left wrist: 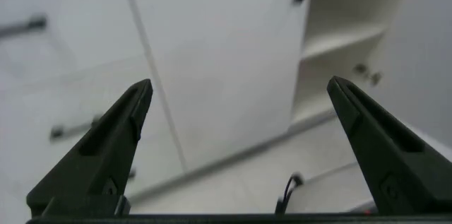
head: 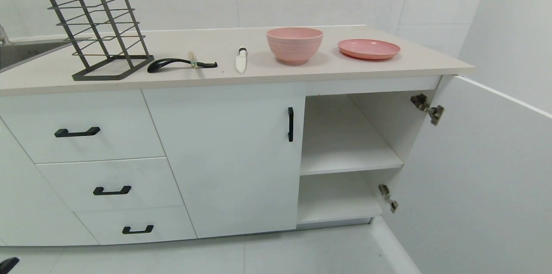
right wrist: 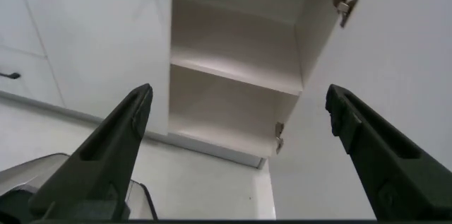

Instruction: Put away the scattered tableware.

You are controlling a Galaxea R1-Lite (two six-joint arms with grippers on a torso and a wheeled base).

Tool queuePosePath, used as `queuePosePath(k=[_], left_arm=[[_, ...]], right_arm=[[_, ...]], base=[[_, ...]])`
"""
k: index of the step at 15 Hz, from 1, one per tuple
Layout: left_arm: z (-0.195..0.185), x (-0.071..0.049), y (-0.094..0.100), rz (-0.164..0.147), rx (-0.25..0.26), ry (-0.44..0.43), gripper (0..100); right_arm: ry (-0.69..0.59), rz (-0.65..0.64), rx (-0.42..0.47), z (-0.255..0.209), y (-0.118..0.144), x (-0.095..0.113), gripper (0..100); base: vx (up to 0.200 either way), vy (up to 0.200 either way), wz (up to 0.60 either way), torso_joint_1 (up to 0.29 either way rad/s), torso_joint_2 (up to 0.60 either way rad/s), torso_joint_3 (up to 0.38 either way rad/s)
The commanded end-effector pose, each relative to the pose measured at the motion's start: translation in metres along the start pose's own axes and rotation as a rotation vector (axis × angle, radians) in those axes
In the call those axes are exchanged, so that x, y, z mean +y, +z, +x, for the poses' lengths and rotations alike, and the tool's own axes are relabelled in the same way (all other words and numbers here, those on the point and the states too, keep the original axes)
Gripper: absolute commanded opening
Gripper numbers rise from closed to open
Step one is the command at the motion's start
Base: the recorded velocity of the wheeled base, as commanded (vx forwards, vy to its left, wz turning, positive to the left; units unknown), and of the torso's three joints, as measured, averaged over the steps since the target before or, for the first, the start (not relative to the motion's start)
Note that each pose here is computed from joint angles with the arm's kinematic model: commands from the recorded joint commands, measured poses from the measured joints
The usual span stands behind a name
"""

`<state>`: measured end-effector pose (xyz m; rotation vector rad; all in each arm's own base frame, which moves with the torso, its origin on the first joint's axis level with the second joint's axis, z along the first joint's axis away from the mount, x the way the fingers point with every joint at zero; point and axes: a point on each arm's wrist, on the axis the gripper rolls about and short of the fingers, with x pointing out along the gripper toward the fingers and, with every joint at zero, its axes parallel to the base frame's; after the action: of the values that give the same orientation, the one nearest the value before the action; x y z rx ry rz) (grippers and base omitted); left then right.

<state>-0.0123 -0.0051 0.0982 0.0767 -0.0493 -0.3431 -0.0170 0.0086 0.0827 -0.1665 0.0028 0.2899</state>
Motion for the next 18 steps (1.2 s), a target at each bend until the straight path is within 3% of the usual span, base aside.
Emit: queuePosePath(k=[1, 2, 4, 6, 7, 8, 9, 18], left_arm=[[-0.0119, -0.0056, -0.018, 0.009, 0.03, 0.131, 100], [-0.0117, -0.0048, -0.0168, 0.013, 0.012, 0.145, 100], [-0.0118, -0.0022, -0.0214, 0.0, 0.049, 0.27, 100], [-0.0118, -0.0022, -0.0214, -0.007, 0.048, 0.27, 100], [-0.0119, -0.0022, -0.0217, -0.026, 0.049, 0.267, 100], [-0.0119, -0.0023, -0.022, -0.061, 0.047, 0.266, 100], [-0.0119, -0.0022, -0.022, -0.075, 0.045, 0.27, 100], [-0.0119, -0.0021, -0.022, -0.076, 0.045, 0.276, 100]], right_arm=[[-0.041, 0.017, 0.012, 0.0003, -0.0002, -0.0011, 100], [-0.065, 0.033, 0.019, 0.0004, -0.0004, -0.0016, 100], [-0.116, 0.111, 0.022, 0.0003, -0.0006, -0.0028, 100], [-0.215, 0.142, 0.035, -0.0001, -0.0015, -0.0048, 100], [-0.3, 0.159, 0.103, -0.001, -0.008, -0.0056, 100], [-0.31, 0.164, 0.095, -0.0009, -0.0068, -0.006, 100], [-0.31, 0.183, 0.089, -0.001, -0.0067, -0.006, 100], [-0.308, 0.188, 0.089, -0.0011, -0.0068, -0.006, 100]], base=[[0.0, 0.0, 0.0, 0.0, 0.0, 0.0], [0.0, 0.0, 0.0, 0.0, 0.0, 0.0], [0.0, 0.0, 0.0, 0.0, 0.0, 0.0], [0.0, 0.0, 0.0, 0.0, 0.0, 0.0], [0.0, 0.0, 0.0, 0.0, 0.0, 0.0], [0.0, 0.0, 0.0, 0.0, 0.0, 0.0], [0.0, 0.0, 0.0, 0.0, 0.0, 0.0], [0.022, 0.0, 0.0, 0.0, 0.0, 0.0]])
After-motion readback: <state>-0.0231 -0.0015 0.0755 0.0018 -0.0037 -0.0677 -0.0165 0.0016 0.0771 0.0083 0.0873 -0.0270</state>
